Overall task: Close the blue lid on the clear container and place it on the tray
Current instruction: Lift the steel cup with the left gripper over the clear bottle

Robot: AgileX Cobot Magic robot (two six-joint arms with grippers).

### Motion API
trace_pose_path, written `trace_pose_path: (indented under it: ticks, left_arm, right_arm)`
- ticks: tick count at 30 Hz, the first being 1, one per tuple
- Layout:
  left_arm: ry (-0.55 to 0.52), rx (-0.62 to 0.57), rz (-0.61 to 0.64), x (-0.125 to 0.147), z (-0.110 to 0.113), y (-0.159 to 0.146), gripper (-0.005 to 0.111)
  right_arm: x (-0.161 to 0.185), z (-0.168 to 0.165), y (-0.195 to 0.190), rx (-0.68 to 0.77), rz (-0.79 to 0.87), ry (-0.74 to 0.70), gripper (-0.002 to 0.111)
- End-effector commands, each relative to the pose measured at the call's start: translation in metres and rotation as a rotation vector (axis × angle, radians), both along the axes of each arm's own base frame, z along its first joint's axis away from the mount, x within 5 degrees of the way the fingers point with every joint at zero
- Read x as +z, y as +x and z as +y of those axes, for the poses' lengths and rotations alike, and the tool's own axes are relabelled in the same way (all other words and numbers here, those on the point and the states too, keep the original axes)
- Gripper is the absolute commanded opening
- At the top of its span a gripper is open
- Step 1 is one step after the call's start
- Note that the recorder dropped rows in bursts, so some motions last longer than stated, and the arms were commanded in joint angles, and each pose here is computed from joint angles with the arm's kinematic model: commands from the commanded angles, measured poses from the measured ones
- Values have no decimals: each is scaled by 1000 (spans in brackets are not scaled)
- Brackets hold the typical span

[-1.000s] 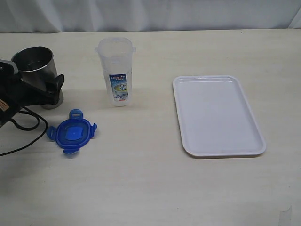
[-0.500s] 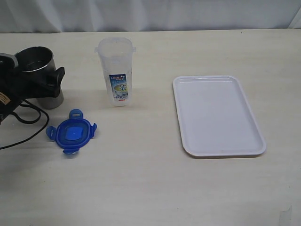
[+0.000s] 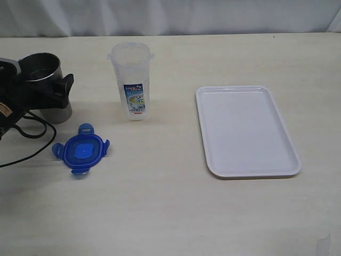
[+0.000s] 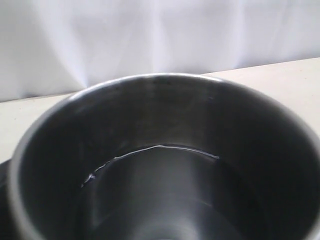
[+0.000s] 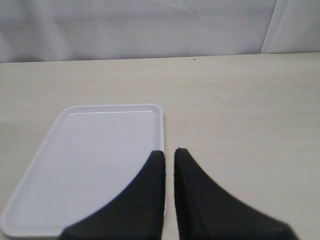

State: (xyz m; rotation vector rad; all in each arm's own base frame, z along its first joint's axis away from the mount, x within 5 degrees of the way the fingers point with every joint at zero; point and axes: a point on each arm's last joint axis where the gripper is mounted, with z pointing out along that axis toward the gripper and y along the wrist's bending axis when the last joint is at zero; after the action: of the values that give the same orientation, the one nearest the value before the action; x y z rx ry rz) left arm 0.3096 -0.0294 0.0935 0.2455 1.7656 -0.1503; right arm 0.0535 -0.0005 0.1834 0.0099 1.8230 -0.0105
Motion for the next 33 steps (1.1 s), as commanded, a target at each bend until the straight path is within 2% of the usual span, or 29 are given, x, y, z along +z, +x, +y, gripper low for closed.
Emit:
trace_pose_path:
  ticks: [1, 14, 16, 19, 21, 25, 29, 30, 33]
  left_arm:
    - [-8, -10, -7, 0, -1, 0, 105]
    - [-1, -9, -9, 0, -1, 0, 103]
    - [-1, -9, -9, 0, -1, 0, 92]
    - [-8, -10, -7, 0, -1, 0, 61]
    - [-10, -8, -7, 0, -1, 0, 49]
    - [-9, -14, -7, 0, -1, 0, 37]
    - [-3, -50, -7, 0, -4, -1, 4]
    - [6, -61, -9, 0, -5, -1, 0]
    - [-2, -58, -16, 1, -5, 2, 0]
  right_arm:
    - [-1, 0, 0, -4, 3, 5, 7]
    - [-1, 0, 0, -4, 3, 5, 7]
    - [-1, 0, 0, -4, 3, 5, 7]
    - [-1, 0, 0, -4, 3, 5, 7]
    - [-1, 0, 0, -4, 3, 5, 7]
    - [-1, 0, 0, -4, 3, 5, 7]
    - [-1, 0, 0, -4, 3, 5, 7]
    - [-1, 0, 0, -4, 3, 5, 7]
    - [-1, 0, 0, -4, 3, 5, 7]
